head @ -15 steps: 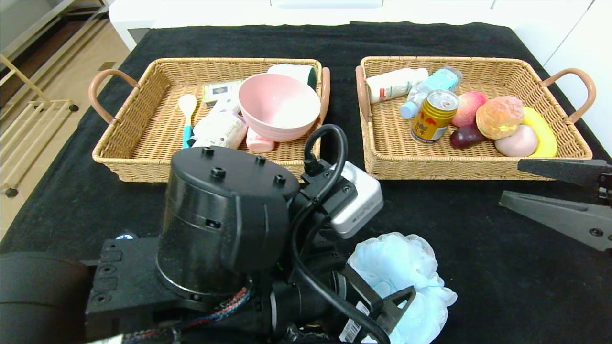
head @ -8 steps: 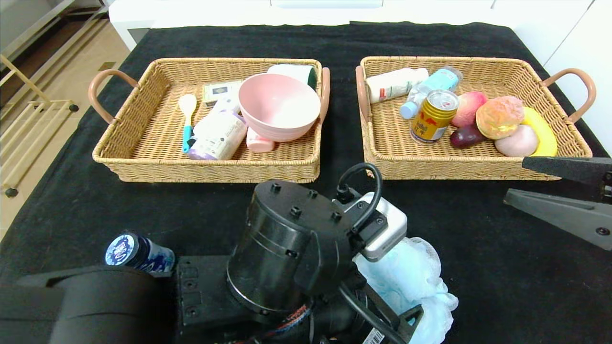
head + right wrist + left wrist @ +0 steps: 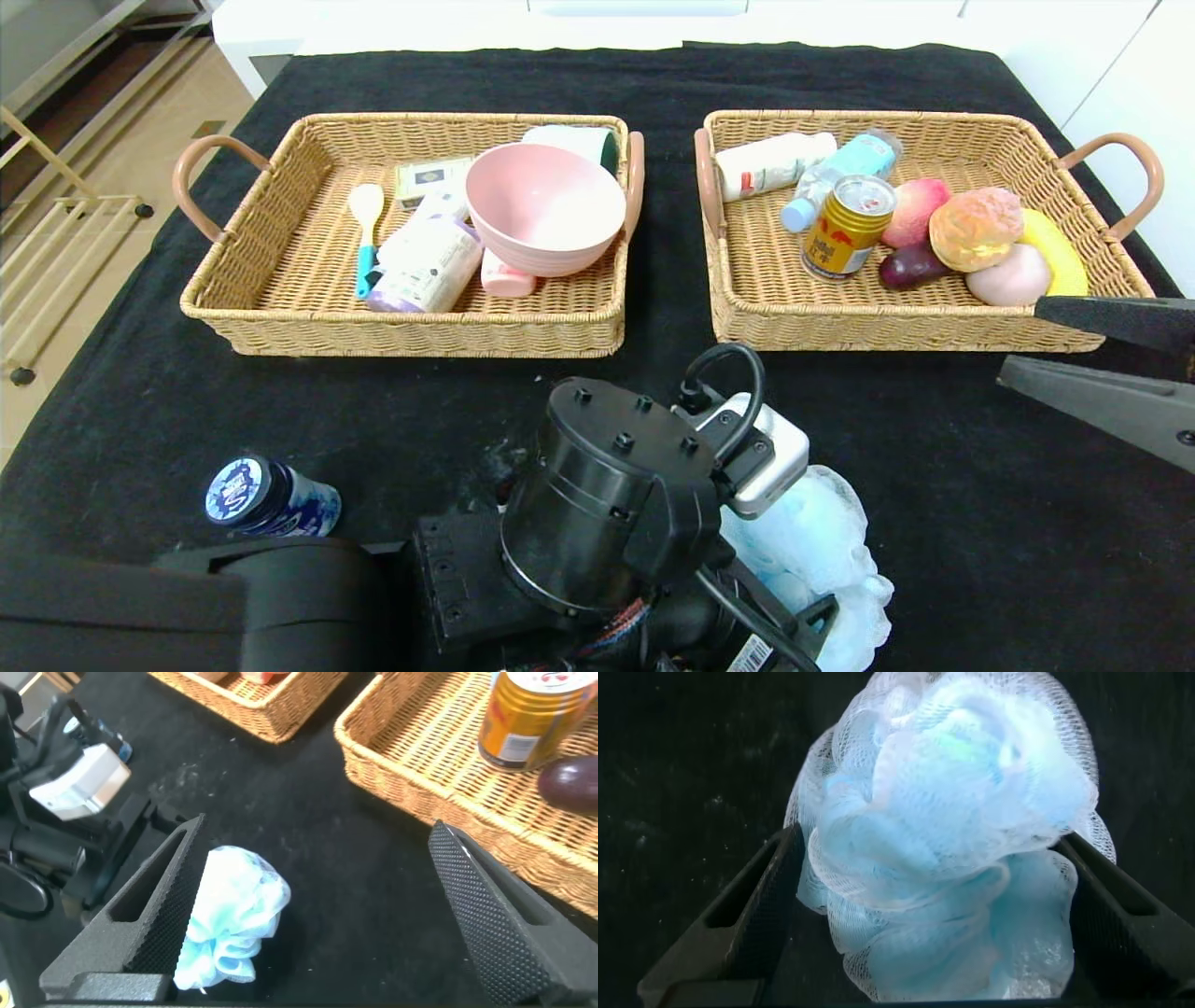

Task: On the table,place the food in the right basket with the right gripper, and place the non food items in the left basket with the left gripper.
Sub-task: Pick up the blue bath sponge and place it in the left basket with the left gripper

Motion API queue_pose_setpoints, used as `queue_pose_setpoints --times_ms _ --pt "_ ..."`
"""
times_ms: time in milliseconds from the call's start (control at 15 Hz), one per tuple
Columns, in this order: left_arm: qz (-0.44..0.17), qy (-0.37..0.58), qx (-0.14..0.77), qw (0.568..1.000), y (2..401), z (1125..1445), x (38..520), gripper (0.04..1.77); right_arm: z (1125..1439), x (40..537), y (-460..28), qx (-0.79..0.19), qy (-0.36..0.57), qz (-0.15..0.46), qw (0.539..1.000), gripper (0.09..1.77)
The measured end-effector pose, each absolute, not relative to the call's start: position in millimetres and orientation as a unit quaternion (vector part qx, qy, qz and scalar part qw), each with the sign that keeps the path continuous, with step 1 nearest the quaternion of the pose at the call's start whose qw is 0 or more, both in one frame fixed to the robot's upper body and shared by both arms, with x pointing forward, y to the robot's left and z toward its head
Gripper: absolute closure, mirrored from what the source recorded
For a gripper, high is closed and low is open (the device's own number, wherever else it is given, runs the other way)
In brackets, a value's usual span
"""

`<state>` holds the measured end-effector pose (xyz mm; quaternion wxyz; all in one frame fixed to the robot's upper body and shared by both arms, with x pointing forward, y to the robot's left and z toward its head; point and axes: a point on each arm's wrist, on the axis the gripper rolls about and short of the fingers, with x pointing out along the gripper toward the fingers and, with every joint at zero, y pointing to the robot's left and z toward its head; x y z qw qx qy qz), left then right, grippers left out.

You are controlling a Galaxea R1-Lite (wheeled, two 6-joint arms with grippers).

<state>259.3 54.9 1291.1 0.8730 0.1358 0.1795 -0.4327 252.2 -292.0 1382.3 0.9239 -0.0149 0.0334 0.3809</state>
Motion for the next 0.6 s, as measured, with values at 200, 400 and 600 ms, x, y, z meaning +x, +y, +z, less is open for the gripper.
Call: queue_pose_setpoints --times_ms 200,400,600 --pt "-0.433 0.184 0.139 0.871 53.4 1287.4 260.1 0.09 1383.2 251.8 -292.9 -0.015 0.031 0.379 0.925 0.15" --pt "-0.432 0.186 0.139 0.871 52.7 1283.4 260.9 0.32 1383.6 251.5 -293.2 -0.015 0.031 0.378 0.925 0.15" --pt "-0.431 0.184 0.138 0.872 52.4 1282.2 262.0 0.74 1383.6 251.5 -293.2 -0.016 0.031 0.378 0.925 0.15"
